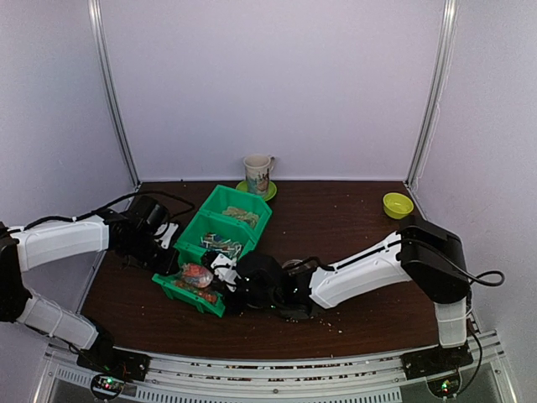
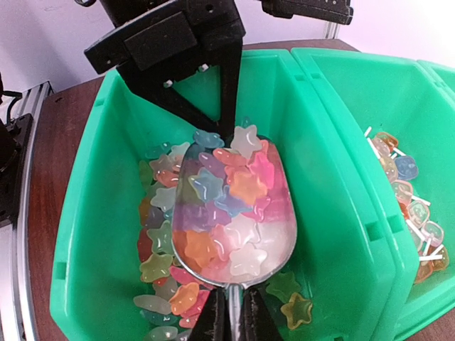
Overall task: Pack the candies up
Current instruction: Scoop the fake candies from the plate.
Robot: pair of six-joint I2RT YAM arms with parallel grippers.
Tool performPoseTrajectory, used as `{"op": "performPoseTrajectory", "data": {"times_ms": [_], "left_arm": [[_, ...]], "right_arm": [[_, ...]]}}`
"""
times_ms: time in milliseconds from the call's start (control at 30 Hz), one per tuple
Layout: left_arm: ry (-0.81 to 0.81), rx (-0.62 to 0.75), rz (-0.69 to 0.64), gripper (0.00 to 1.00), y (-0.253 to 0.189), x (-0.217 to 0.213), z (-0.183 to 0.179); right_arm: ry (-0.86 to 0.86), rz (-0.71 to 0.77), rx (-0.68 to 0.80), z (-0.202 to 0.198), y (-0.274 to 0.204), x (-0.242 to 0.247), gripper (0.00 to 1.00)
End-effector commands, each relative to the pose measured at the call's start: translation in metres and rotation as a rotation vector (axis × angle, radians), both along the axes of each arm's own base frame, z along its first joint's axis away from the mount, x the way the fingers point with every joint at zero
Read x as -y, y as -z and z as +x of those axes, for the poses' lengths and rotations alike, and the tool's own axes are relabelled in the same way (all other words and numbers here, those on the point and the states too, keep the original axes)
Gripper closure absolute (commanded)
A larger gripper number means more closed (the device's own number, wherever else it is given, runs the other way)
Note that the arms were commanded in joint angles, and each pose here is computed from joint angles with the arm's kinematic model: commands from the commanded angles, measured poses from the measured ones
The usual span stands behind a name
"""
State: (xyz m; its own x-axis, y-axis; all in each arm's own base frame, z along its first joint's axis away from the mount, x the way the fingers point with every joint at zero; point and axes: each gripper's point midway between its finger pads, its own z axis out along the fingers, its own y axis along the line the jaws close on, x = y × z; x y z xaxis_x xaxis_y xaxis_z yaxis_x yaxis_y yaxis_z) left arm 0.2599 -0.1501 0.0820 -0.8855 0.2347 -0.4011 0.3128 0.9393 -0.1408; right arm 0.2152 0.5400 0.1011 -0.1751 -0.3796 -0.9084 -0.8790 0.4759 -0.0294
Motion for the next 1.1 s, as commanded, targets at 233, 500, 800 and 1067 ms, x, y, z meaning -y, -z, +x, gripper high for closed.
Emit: {"op": "performPoseTrajectory", "data": {"times_ms": [233,500,800,1067], "left_arm": [[0.045,0.213,-0.287,1.0,-0.074,0.046,0.042],[0.026,0.208,-0.27,1.0,-0.071,0.041,0.044],[0.005,0.194,-0.242,1.0,-0.066,0.034,0.046],[-0.008,0.171,-0.216,1.0,-0.059,0.03,0.047]], "right_arm": [[0.017,0.03,0.032,0.006,0.005,0.026,1.0],[-0.009,0.087,0.065,-0.001,-0.009,0.033,1.0],[-0.035,0.138,0.104,-0.01,-0.021,0.045,1.0],[-0.055,0.209,0.179,-0.022,-0.048,0.056,1.0]]}}
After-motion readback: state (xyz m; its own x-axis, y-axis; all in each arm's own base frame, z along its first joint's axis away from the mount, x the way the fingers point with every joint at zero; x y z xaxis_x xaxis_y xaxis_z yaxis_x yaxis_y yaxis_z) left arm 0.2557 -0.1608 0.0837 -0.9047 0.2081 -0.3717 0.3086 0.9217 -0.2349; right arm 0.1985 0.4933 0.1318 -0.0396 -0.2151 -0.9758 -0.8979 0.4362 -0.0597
